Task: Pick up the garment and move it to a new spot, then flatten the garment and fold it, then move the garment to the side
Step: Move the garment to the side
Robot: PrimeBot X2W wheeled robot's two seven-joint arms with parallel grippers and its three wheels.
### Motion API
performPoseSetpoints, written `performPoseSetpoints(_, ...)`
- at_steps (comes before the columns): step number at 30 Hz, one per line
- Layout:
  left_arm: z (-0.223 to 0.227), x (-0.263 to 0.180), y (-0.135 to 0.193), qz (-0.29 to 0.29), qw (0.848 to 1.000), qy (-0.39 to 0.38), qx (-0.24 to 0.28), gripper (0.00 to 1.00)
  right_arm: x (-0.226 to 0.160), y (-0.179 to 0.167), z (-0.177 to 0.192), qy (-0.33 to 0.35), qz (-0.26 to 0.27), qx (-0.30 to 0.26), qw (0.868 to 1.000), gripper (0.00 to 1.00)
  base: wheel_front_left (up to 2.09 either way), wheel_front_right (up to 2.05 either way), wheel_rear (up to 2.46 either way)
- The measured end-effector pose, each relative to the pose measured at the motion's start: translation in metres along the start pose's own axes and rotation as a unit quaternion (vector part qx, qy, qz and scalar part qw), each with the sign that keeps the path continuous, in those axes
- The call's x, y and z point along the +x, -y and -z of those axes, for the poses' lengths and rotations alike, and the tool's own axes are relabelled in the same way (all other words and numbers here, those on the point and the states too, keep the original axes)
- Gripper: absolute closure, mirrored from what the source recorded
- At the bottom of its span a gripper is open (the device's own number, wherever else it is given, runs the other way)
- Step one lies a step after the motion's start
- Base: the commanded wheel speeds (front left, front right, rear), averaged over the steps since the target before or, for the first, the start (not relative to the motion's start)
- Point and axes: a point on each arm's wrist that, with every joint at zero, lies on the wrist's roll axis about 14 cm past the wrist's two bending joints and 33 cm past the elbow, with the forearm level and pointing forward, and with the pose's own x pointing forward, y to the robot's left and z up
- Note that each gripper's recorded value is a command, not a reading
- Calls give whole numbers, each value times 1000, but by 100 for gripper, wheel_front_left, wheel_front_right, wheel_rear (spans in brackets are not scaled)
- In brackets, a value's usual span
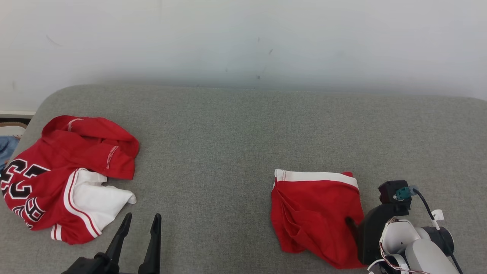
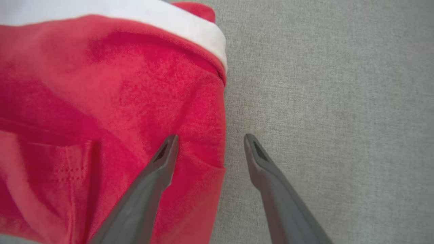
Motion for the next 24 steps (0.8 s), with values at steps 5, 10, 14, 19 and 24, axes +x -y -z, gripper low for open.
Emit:
performPoseSetpoints(5,1,-1,-2,-2,1000,-1,1,0,2,-2,12,-35,-6,18,999,0,0,0,0)
performPoseSetpoints(10,3,0,-2,-3,1000,-5,1,0,6,-3,13,-56,-10,39,998,0,0,0,0)
performPoseSetpoints(14,5,1,-3,-2,1000,-9,1,0,12,-6,5,-61,-17,46,997,0,0,0,0)
performPoseSetpoints(19,5,3,-7,-8,1000,-10,2,0,19,-7,6,-84,-18,59,994,0,0,0,0)
performPoseSetpoints(24,6,2,-11,-16,1000,-12,3,0,23,-10,9,-102,-22,61,993,98,0,0,0)
